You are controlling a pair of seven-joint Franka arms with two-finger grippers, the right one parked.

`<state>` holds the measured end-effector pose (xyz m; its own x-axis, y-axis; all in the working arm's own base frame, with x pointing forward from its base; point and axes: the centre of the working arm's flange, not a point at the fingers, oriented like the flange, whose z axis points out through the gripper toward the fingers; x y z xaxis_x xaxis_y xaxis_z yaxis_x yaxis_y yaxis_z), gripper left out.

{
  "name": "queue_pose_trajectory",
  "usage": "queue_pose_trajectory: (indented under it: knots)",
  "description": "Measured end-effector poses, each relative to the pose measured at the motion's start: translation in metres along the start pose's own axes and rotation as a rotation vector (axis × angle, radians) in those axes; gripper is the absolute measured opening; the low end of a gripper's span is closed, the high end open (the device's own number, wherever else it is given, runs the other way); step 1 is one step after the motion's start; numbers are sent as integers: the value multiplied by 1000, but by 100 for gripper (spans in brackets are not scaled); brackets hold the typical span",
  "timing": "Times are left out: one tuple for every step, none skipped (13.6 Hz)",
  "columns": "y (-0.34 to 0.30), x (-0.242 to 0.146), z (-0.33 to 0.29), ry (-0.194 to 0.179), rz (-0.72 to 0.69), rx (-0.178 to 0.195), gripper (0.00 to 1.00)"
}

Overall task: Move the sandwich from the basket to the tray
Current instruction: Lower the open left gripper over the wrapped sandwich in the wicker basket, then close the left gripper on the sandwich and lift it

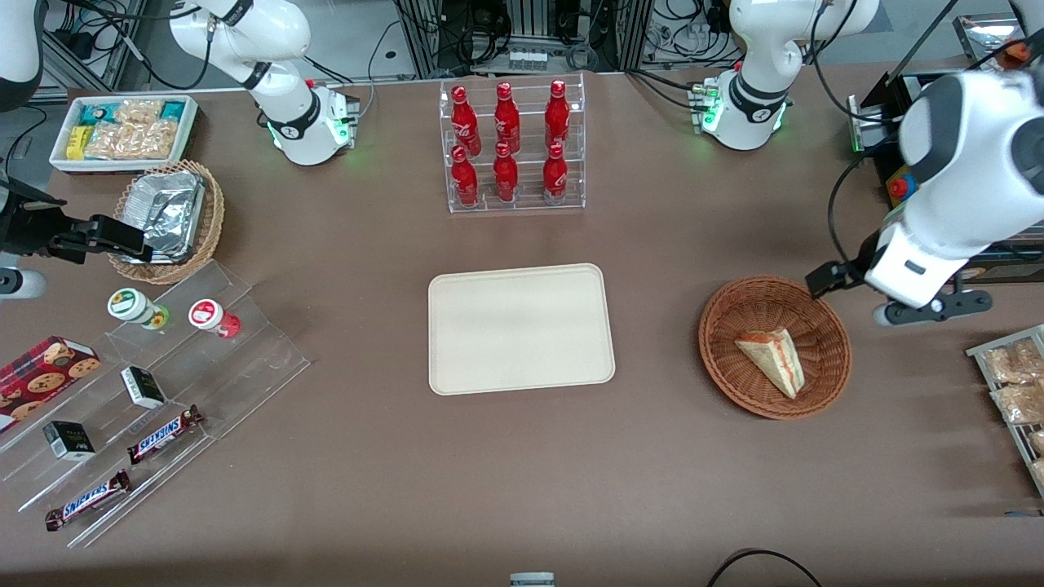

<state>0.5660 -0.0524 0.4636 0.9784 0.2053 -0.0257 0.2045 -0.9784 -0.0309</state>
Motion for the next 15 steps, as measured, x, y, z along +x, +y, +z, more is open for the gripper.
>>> queue_pose_trajectory:
  knots:
    - [1, 0, 15, 12, -59, -5, 100]
    - [2, 0, 29, 23, -116, -11, 100]
    - [4, 1, 41, 31, -167, -16, 100]
    - [6, 2, 53, 33, -214, -19, 100]
    - [7, 4, 63, 32, -255, -20, 100]
    - [8, 6, 73, 33, -285, -23, 100]
    - [9, 9, 83, 37, -305, -27, 100]
    - [11, 11, 94, 44, -319, -33, 100]
    - [11, 12, 104, 53, -326, -39, 100]
    - [12, 12, 115, 60, -333, -45, 100]
    - [12, 12, 125, 67, -338, -50, 100]
    - [12, 11, 134, 70, -345, -53, 100]
    - [13, 11, 143, 71, -351, -55, 100]
    - [13, 11, 150, 72, -356, -57, 100]
    - [14, 12, 158, 72, -360, -58, 100]
